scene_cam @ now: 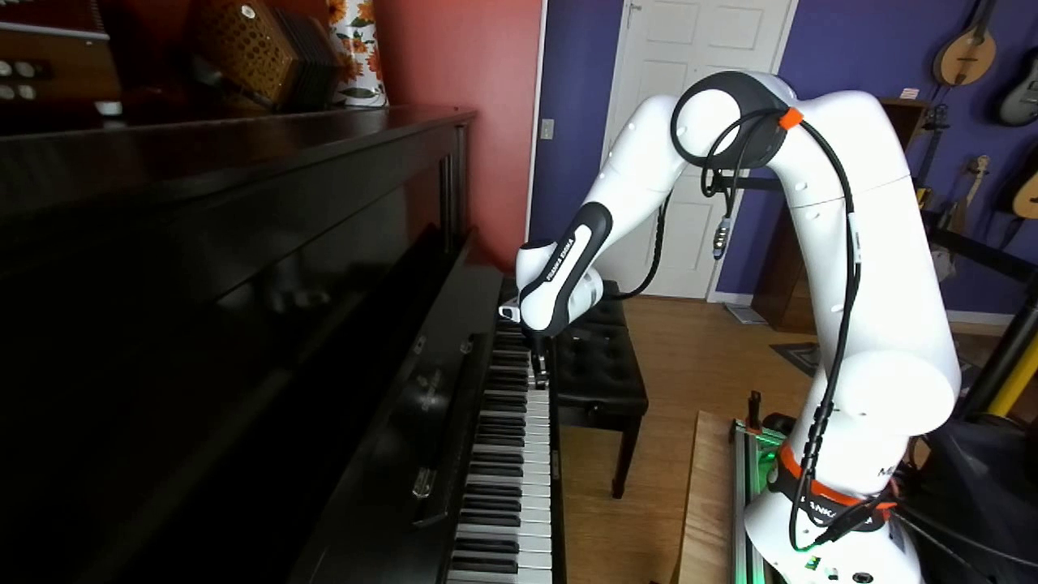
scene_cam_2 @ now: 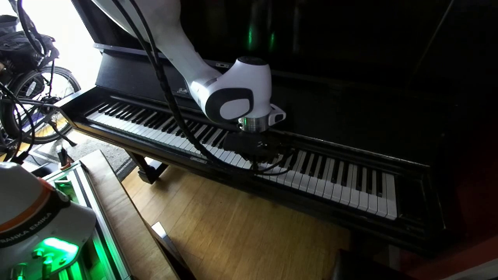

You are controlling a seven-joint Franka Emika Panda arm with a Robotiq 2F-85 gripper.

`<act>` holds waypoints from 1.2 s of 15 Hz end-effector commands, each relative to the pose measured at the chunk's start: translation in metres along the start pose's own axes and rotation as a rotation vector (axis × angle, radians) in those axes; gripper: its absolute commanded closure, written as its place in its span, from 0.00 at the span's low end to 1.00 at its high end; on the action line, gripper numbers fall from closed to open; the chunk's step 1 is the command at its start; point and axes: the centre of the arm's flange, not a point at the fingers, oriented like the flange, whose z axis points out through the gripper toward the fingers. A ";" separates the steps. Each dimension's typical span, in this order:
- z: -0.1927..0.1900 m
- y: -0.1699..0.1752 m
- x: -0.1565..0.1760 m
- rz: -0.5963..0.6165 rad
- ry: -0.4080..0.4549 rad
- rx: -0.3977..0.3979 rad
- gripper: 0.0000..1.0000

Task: Press the third g key from the right on the piano

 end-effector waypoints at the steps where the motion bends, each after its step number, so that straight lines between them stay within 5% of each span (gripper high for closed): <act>1: 0.016 0.007 0.001 -0.012 -0.021 0.011 1.00; 18: -0.037 0.001 -0.013 0.025 0.020 -0.047 0.95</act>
